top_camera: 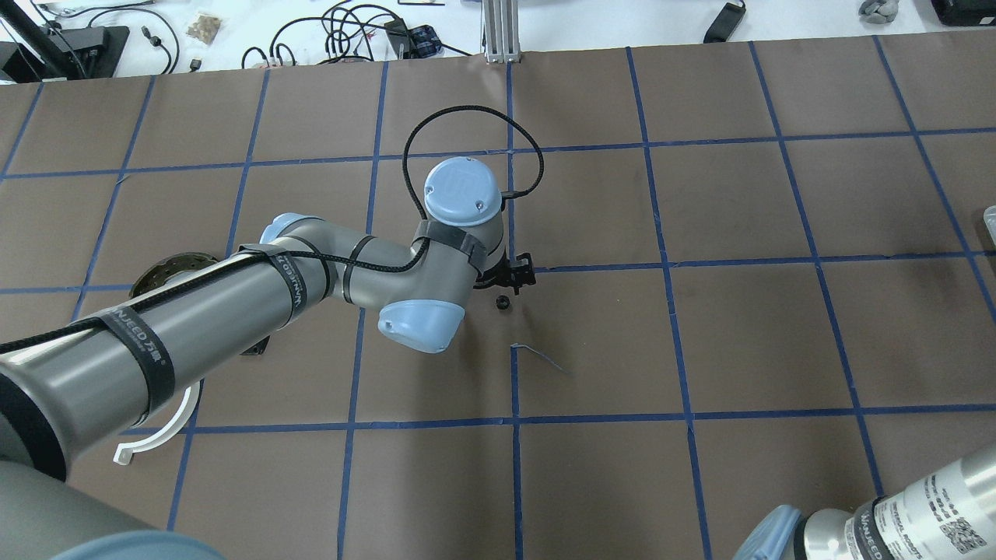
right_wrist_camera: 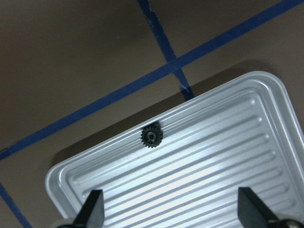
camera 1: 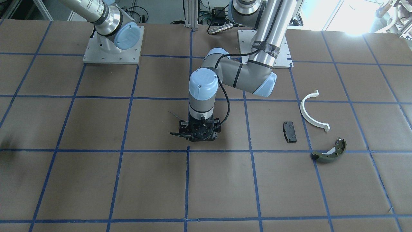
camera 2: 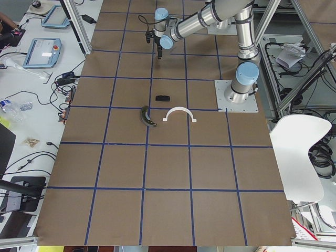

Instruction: Place bearing gear from tray to pile

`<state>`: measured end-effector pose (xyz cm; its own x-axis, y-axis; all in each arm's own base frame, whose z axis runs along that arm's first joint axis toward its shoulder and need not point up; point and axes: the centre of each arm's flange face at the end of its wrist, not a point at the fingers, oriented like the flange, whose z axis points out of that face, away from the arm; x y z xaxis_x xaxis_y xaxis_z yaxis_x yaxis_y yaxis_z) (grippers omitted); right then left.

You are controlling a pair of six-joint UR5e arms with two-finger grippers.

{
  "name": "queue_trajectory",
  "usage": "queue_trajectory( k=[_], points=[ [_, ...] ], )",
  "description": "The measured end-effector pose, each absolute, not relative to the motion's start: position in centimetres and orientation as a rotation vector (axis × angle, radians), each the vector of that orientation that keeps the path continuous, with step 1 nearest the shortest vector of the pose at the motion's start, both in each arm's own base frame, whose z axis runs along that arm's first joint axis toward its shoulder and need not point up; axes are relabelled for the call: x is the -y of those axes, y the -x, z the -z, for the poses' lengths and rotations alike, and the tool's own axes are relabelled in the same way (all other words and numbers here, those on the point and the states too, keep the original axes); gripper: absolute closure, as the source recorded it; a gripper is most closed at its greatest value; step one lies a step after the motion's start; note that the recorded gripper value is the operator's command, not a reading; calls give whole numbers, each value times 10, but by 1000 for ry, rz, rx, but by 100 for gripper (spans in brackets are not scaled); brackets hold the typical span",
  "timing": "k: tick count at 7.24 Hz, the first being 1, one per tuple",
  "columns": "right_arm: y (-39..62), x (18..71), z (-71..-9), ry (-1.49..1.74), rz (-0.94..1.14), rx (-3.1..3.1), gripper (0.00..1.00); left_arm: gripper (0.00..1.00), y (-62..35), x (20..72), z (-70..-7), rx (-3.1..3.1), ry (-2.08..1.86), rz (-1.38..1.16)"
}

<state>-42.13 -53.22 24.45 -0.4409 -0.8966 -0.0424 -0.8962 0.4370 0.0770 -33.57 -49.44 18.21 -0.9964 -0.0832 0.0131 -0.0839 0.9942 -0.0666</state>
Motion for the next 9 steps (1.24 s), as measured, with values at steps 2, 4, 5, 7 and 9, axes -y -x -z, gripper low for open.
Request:
queue_trajectory(
  k=[2,4,5,7,9],
  points=[
    [424,536,-219,-1676,106,2671,10,4,337,495,-181,3127,-116,-104],
    [416,532,-203,-1694,108,2683,19,4,338,494,-180,3128,-76,-103],
    [411,527,-196,-1686,111,2665,19,4,340,494,-178,3129,-64,-100],
    [403,520,-193,-1704,109,2609,25,5,347,489,-174,3133,-41,-92],
    [400,518,-190,-1736,107,2575,28,41,351,488,-172,3131,-31,-100]
  ],
)
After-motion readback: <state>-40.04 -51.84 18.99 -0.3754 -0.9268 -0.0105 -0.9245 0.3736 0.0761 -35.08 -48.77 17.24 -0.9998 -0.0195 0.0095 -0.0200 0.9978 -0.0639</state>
